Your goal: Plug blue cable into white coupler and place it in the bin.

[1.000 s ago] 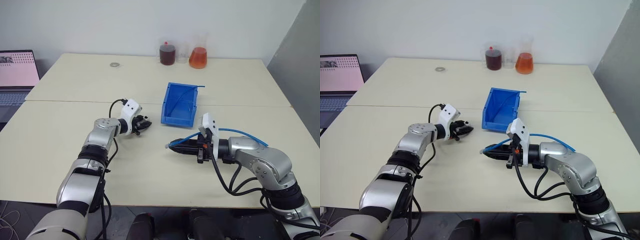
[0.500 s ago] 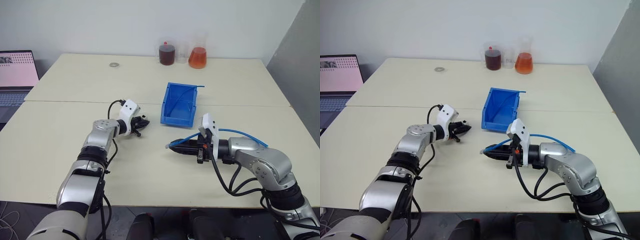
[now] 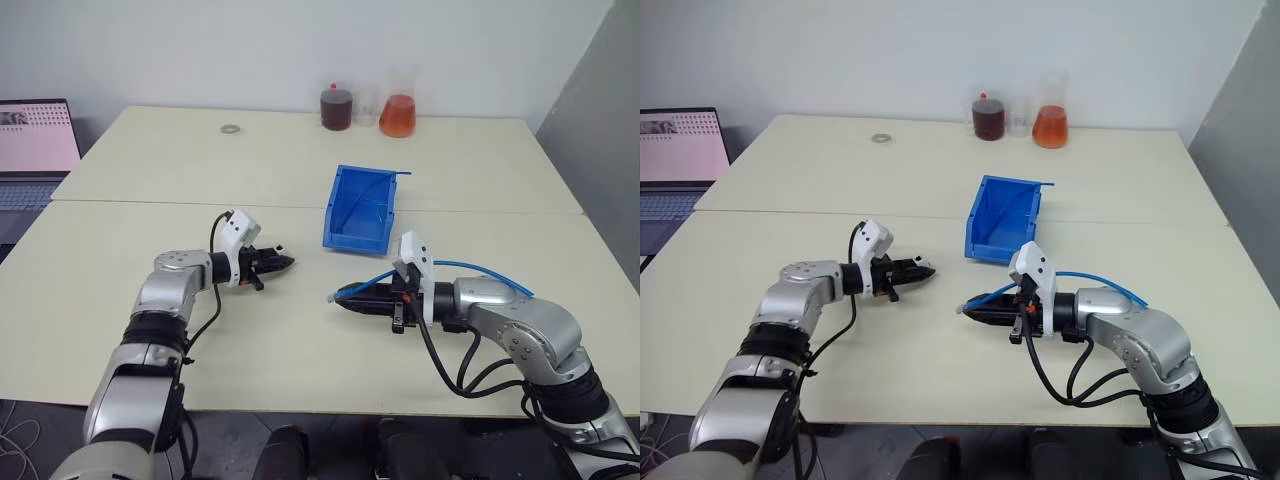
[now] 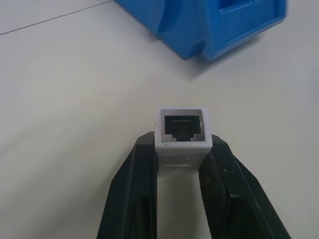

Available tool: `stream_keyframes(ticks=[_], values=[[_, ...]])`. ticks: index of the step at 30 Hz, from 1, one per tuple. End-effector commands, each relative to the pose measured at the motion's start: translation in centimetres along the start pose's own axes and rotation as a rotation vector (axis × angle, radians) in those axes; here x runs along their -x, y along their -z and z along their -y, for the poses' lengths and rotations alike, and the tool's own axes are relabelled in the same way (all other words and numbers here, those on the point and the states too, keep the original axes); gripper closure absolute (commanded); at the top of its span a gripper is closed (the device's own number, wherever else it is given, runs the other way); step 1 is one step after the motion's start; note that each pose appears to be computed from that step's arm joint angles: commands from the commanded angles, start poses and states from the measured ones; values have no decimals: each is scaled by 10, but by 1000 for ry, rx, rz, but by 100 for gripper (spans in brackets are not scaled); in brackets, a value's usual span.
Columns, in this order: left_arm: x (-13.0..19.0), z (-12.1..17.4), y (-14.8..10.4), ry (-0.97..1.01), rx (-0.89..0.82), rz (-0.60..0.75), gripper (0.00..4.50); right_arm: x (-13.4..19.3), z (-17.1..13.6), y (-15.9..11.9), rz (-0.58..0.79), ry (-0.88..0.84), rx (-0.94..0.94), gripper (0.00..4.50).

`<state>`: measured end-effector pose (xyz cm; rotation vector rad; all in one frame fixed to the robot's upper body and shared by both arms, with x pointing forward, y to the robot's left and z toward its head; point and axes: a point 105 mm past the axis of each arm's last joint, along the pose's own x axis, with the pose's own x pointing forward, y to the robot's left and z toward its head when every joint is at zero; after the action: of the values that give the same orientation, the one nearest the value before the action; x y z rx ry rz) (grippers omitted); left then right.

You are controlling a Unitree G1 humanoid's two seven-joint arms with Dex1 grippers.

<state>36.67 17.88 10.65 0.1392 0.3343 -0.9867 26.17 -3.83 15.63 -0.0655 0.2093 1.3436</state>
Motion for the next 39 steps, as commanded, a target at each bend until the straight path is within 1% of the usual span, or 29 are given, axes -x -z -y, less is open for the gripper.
stream_keyframes(ticks=[1,6,10,14,21,29,39], values=[[7,23,-6,100,-179,-62,370,3,-9,-6,7,-25,60,425],[11,48,9,223,-336,-189,370,9,-10,-2,-14,-29,56,425],[15,66,10,338,-421,-260,370,13,-12,1,-31,-34,53,425],[16,80,10,421,-444,-309,370,14,-14,2,-44,-37,56,425],[16,99,27,537,-441,-425,370,5,-13,7,-85,-35,75,425],[12,99,33,557,-451,-475,370,-11,-9,10,-141,-47,114,425],[7,94,39,502,-453,-485,370,-41,-5,15,-223,-87,164,425]])
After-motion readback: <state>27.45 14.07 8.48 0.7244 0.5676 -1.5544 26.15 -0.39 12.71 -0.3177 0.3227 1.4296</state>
